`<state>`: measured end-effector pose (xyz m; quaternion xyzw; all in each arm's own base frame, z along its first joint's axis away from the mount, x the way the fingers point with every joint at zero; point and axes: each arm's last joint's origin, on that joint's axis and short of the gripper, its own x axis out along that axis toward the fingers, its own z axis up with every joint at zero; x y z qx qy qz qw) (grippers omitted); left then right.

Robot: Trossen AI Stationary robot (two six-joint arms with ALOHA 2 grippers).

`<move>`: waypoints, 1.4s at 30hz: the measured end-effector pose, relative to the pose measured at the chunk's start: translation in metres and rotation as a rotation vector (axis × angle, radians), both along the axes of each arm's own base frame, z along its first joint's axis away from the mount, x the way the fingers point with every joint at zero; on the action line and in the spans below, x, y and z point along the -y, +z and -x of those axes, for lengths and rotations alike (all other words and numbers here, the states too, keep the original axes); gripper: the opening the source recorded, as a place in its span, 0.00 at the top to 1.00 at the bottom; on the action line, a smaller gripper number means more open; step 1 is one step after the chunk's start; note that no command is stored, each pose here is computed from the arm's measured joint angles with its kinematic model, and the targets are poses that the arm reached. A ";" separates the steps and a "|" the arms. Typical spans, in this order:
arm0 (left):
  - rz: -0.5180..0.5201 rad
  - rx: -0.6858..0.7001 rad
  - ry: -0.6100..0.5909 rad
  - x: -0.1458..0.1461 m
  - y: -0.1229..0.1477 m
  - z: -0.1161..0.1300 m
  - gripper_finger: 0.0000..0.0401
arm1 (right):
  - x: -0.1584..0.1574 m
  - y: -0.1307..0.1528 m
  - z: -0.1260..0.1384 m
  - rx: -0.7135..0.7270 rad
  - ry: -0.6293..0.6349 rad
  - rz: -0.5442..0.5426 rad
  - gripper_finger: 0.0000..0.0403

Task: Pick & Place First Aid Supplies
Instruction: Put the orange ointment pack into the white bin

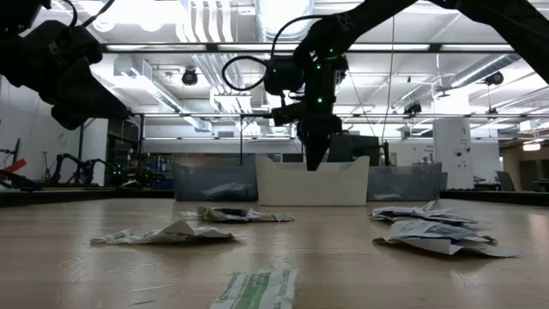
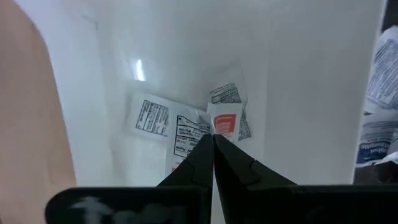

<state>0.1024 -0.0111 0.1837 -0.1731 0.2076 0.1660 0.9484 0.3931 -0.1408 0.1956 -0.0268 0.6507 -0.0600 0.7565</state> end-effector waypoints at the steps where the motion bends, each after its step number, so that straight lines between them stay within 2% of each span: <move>1: 0.000 0.000 0.000 0.000 0.000 0.000 0.76 | 0.000 -0.001 0.001 -0.005 0.004 0.000 0.98; 8: 0.000 0.000 0.000 0.000 0.000 0.000 0.76 | 0.006 -0.001 0.003 -0.004 0.011 -0.011 0.96; 14: 0.000 0.000 0.000 0.000 0.000 0.000 0.76 | 0.008 0.002 0.004 -0.005 -0.013 -0.020 0.83; 17: 0.000 0.000 0.000 0.000 0.000 0.000 0.76 | 0.004 0.015 0.006 -0.035 -0.063 -0.046 0.78; 19: 0.000 0.000 0.000 0.000 0.000 0.000 0.76 | -0.002 0.025 0.009 -0.066 -0.124 -0.098 0.76; 24: -0.004 -0.001 -0.002 0.000 0.000 0.000 0.76 | -0.031 0.047 0.016 -0.146 -0.229 -0.372 0.74; 26: -0.013 -0.004 -0.007 0.000 0.000 0.000 0.76 | -0.048 0.053 0.020 -0.161 -0.236 -0.415 0.73; 30: -0.016 -0.013 -0.007 0.000 -0.001 0.000 0.76 | -0.085 0.052 0.029 -0.200 -0.196 -0.410 0.75; 34: -0.035 -0.022 -0.017 0.000 -0.001 0.000 0.76 | -0.116 0.046 0.036 -0.162 -0.152 -0.354 0.77; 42: -0.039 -0.023 -0.019 0.000 -0.001 0.000 0.76 | -0.149 0.011 0.049 -0.073 -0.035 -0.313 0.81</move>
